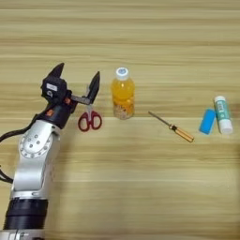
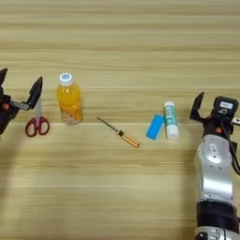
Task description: Move the objects on the table
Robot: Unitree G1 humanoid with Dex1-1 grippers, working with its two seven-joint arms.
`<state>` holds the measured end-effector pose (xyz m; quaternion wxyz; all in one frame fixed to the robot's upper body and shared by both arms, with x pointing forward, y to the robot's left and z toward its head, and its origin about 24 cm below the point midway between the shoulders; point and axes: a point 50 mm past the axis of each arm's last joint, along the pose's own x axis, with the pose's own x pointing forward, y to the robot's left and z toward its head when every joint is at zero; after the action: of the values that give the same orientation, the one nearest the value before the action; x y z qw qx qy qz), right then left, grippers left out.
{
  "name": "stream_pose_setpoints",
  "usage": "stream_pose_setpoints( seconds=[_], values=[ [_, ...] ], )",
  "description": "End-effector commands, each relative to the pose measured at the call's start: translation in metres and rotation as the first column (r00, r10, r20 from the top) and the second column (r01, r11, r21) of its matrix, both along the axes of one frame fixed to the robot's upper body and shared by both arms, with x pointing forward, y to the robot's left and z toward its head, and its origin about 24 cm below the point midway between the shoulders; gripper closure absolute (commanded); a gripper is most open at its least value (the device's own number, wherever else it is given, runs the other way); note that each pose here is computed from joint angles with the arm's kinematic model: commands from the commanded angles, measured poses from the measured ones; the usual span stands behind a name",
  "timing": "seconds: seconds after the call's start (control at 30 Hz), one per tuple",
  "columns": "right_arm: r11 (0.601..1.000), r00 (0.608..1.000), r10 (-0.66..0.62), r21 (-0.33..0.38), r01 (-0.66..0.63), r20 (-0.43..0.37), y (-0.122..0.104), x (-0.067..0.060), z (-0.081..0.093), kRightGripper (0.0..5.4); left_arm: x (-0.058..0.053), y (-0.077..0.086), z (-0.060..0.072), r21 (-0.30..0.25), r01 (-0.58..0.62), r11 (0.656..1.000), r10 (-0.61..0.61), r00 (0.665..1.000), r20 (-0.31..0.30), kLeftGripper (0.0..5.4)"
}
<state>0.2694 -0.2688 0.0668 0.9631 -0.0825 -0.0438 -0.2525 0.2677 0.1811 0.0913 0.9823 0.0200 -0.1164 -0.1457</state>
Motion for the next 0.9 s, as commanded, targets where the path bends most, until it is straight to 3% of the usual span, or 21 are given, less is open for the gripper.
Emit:
stream_pose_setpoints(
  seconds=[0.03, 0.27, 0.57, 0.67, 0.9],
  values=[
    [1.000, 1.000, 0.003, 0.005, -0.003, 0.012, 0.004, 0.004, 0.005, 0.00, -0.004, 0.007, -0.011, 0.056, 0.040, 0.998, -0.034, 0.994, -0.106, 0.05],
    [1.000, 1.000, 0.001, 0.005, -0.002, 0.012, 0.005, 0.005, 0.006, 0.00, -0.006, 0.008, -0.026, 0.089, 0.077, 0.993, -0.055, 0.972, -0.229, 0.05],
    [1.000, 1.000, 0.001, 0.005, -0.001, 0.013, 0.005, 0.004, 0.006, 0.00, -0.013, 0.001, -0.049, 0.060, 0.161, 0.985, -0.123, 0.905, -0.408, 0.05],
    [1.000, 1.000, 0.001, 0.005, -0.001, 0.013, 0.005, 0.004, 0.006, 0.00, -0.012, 0.002, -0.058, 0.083, 0.149, 0.985, -0.095, 0.885, -0.456, 0.05],
    [1.000, 1.000, 0.001, 0.005, -0.001, 0.013, 0.005, 0.004, 0.007, 0.00, -0.011, -0.001, -0.066, 0.077, 0.160, 0.984, -0.104, 0.871, -0.480, 0.05]
  ],
)
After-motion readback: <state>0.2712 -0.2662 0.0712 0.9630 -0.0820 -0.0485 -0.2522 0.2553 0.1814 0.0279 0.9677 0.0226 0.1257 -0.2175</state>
